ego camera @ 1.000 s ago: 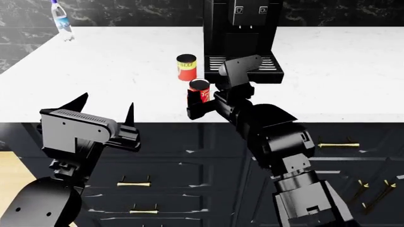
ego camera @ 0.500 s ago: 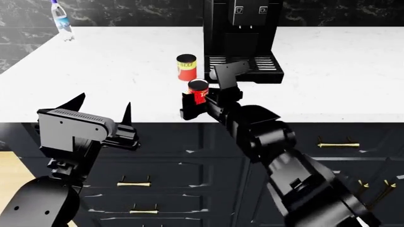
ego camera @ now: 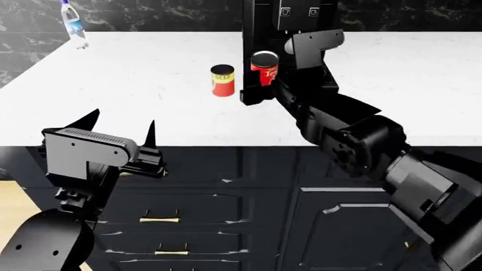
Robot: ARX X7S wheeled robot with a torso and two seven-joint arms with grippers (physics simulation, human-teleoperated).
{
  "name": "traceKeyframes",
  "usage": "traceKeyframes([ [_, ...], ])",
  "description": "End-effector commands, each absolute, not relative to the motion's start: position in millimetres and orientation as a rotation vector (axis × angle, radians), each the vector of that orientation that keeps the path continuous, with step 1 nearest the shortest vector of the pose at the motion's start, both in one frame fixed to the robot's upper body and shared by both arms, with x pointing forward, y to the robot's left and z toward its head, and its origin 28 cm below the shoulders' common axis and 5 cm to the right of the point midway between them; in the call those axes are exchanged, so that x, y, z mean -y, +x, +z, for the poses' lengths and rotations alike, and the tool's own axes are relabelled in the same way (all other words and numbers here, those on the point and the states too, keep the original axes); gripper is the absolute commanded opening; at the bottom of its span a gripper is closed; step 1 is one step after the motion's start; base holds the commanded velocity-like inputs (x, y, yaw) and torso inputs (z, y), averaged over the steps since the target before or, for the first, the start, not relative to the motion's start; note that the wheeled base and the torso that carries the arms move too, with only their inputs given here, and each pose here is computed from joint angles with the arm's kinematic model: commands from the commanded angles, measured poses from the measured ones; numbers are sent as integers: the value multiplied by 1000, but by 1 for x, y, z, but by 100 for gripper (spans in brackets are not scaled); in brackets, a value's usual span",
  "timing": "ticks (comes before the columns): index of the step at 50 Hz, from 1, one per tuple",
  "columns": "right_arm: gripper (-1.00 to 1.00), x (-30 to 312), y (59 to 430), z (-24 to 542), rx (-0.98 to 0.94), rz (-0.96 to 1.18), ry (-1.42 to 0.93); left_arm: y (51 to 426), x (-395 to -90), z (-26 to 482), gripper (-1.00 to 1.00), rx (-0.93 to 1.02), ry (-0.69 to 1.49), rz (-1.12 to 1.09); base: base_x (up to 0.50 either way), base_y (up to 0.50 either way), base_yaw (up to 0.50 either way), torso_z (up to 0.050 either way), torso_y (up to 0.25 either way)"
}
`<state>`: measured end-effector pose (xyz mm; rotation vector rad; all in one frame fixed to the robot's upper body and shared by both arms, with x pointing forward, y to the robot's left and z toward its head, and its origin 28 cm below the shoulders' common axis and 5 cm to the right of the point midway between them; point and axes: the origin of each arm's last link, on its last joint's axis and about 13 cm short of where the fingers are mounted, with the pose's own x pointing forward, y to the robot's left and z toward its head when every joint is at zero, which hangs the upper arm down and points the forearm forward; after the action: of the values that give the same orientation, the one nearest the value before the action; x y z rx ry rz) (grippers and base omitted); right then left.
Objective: Pick the cans from the counter and place them in their designated side in the cabinet.
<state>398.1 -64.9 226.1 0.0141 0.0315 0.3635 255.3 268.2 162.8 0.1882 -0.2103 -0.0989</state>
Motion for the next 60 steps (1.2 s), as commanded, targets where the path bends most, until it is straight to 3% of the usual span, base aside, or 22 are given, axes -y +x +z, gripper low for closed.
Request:
traceKeyframes([
  [1, -100, 81, 371, 258, 66, 234, -57, 256, -266, 170, 100, 204, 221, -85, 0, 0, 0, 0, 0],
  [8, -100, 82, 372, 258, 125, 197, -101, 258, -266, 179, 100, 187, 220, -58, 0, 0, 0, 0, 0],
  [17, -100, 82, 373, 258, 211, 150, -128, 260, -264, 193, 100, 201, 234, -19, 0, 0, 0, 46, 0],
  [21, -100, 111, 282, 397, 240, 129, -140, 261, -268, 195, 100, 191, 227, 3, 0, 0, 0, 50, 0],
  [26, -100, 123, 259, 449, 258, 93, -131, 263, -270, 195, 100, 182, 217, 12, 0, 0, 0, 50, 0],
  [45, -100, 105, 293, 561, 284, 19, -84, 277, -273, 218, 100, 189, 212, 41, 0, 0, 0, 50, 1],
  [49, -100, 92, 297, 569, 282, 76, -38, 280, -273, 220, 100, 196, 213, 39, 0, 0, 0, 50, 0],
  [52, -100, 97, 298, 571, 305, -48, -89, 279, -273, 221, 100, 205, 211, 37, 0, 0, 0, 7, 0],
  [60, -100, 103, 302, 568, 290, -116, -64, 275, -275, 223, 100, 213, 210, 42, 0, 0, 0, 0, 0],
])
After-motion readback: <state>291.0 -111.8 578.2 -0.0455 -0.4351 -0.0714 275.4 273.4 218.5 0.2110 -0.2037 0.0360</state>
